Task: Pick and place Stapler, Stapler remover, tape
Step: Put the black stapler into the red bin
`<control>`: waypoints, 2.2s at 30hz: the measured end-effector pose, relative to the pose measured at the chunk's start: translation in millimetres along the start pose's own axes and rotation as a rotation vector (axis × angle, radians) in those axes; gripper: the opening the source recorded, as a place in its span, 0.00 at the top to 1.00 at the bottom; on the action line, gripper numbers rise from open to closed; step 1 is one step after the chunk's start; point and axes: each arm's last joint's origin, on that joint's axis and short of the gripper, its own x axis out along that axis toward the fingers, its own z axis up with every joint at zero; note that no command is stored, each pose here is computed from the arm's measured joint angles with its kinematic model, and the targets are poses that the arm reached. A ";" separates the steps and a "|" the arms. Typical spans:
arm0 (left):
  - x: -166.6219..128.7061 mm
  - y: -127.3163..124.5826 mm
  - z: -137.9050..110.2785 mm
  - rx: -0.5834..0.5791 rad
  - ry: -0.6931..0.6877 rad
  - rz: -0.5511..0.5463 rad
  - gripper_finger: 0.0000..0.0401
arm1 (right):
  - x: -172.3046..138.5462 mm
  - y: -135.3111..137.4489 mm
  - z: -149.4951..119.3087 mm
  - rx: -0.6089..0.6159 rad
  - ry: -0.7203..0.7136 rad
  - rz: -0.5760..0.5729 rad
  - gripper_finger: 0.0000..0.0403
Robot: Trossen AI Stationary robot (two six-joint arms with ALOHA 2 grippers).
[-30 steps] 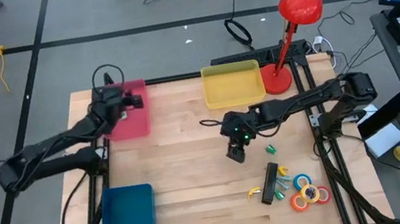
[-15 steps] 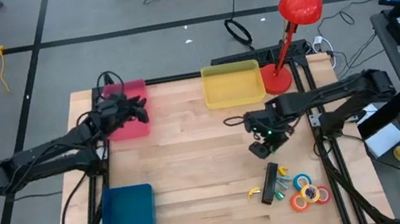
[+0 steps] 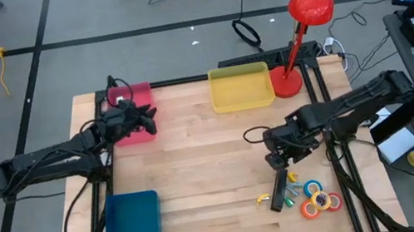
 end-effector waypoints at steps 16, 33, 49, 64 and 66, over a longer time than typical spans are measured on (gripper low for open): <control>-0.3 -1.1 -0.4 0.003 0.001 -0.007 0.62 | 3.4 0.6 -8.5 0.087 -0.044 -0.018 0.37; -0.2 -1.0 -0.4 0.003 0.002 -0.005 0.62 | 4.5 3.3 -10.3 0.127 -0.091 0.005 0.37; -0.2 -0.9 -0.5 0.010 0.002 -0.004 0.62 | 10.3 4.7 -26.8 0.216 -0.127 0.007 0.37; -0.2 -0.9 -0.5 0.009 0.002 -0.004 0.62 | 64.6 -3.2 -20.1 0.288 -0.120 0.190 0.37; -0.2 -1.0 -0.5 0.009 0.002 -0.004 0.62 | 71.8 -5.0 -18.0 0.292 -0.102 0.225 0.37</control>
